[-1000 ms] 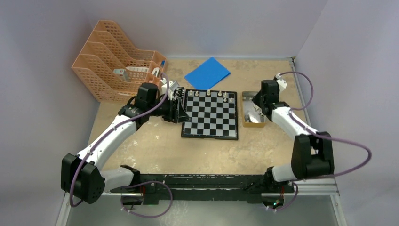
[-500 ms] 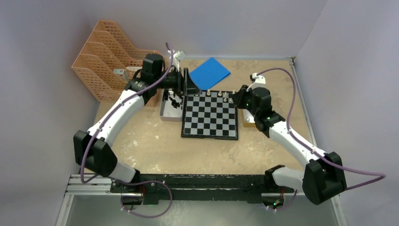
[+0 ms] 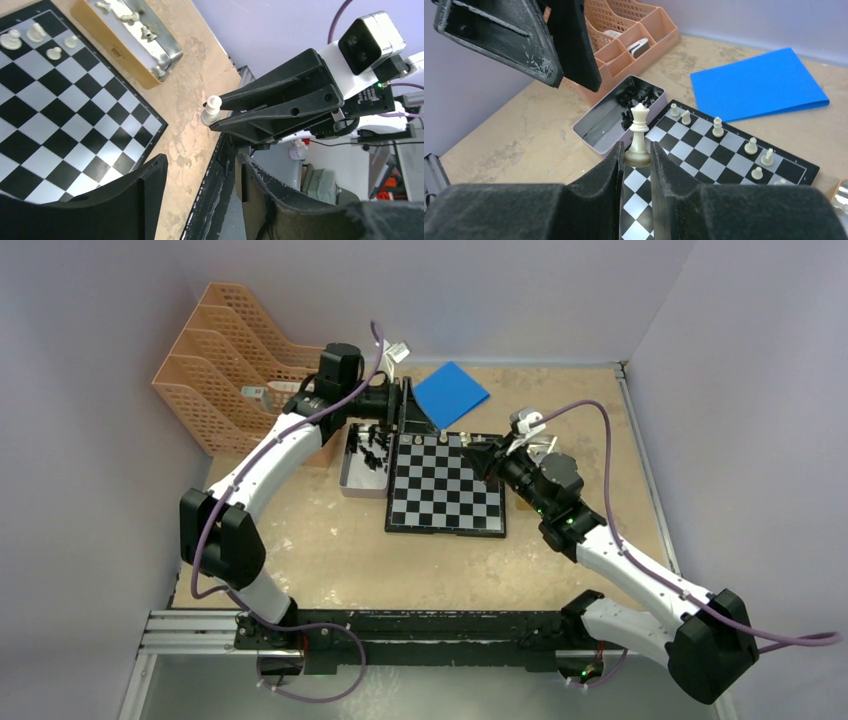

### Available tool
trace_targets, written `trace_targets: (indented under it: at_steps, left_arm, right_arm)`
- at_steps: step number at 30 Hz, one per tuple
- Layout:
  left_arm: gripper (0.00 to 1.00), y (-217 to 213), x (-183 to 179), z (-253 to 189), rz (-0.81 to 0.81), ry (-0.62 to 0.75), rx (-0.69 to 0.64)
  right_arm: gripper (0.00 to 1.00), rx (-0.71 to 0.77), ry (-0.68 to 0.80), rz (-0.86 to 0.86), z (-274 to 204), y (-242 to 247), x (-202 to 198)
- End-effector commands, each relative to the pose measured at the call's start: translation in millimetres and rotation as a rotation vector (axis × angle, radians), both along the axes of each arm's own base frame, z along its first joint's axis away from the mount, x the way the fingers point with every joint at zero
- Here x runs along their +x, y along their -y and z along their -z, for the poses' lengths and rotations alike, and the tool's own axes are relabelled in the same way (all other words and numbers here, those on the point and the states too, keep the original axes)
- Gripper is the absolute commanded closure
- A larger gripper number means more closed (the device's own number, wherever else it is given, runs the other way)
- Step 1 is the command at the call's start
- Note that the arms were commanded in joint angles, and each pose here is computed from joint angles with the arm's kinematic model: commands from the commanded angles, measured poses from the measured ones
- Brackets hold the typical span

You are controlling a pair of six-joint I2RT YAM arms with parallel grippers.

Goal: Set up the chess pieces on the board
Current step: Place the chess piece on the chessboard.

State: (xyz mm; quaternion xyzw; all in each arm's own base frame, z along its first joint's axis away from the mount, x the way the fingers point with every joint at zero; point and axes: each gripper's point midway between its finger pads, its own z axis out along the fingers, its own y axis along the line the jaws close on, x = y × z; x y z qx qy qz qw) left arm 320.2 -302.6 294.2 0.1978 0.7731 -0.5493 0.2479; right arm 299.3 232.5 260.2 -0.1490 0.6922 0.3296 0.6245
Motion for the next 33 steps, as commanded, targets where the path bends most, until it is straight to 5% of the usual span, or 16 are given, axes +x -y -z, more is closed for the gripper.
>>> trace_targets:
  at_steps: [1, 26, 33]
  left_arm:
    - [0.47, 5.3, -10.6, -14.0, 0.092, 0.005, -0.083]
    - [0.5, 34.8, -6.7, -5.3, 0.184, -0.071, -0.124]
    - [0.58, 40.0, -12.6, 1.3, 0.207, -0.079, -0.115]
  right_arm:
    - [0.83, 0.032, 0.133, -0.053, -30.1, -7.9, -8.4]
    - [0.83, -0.012, 0.136, -0.132, -28.0, -24.5, -13.9]
    - [0.83, -0.01, 0.124, -0.13, -26.0, -27.2, -10.2]
